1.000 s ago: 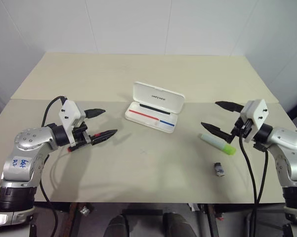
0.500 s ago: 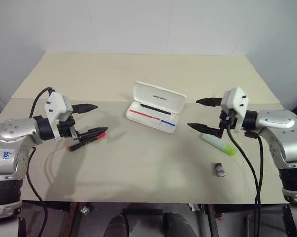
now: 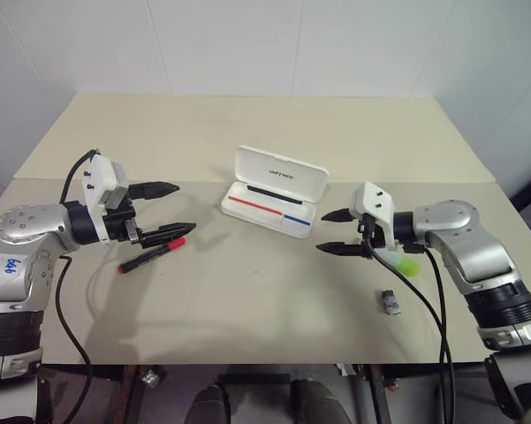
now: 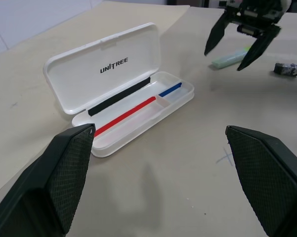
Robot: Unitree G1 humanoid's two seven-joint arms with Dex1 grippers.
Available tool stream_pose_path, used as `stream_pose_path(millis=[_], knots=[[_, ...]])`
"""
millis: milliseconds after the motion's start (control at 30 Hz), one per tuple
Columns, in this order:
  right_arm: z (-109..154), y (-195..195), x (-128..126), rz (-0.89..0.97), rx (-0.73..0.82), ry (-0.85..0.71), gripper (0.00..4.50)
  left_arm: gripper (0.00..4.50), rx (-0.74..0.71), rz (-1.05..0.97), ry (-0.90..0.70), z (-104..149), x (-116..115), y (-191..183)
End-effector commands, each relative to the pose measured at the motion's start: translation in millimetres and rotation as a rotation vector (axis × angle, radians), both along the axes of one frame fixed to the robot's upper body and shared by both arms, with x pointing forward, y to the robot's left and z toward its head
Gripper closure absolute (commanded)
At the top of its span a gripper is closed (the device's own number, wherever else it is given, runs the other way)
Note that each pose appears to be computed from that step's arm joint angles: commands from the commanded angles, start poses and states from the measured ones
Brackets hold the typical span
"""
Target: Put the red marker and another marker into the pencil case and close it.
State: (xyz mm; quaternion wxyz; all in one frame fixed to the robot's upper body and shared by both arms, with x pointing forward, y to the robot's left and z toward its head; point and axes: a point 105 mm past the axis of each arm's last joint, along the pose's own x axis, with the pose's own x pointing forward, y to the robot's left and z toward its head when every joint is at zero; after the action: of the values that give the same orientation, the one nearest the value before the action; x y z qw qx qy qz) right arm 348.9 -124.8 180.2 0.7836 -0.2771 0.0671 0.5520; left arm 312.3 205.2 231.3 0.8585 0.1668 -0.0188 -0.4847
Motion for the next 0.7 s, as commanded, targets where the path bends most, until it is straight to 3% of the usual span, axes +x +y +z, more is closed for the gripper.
stream_pose_path(millis=[33,300,700], knots=[[13,11,5,0.041,-0.007,-0.063,2.38,0.0,0.004,0.018,-0.053,15,-3,6],[6,55,29,0.078,-0.095,-0.023,2.38,0.0,0.045,0.032,-0.047,6,-6,9],[-13,54,51,0.043,-0.212,0.014,2.38,0.0,0.046,0.054,-0.047,2,-13,12]])
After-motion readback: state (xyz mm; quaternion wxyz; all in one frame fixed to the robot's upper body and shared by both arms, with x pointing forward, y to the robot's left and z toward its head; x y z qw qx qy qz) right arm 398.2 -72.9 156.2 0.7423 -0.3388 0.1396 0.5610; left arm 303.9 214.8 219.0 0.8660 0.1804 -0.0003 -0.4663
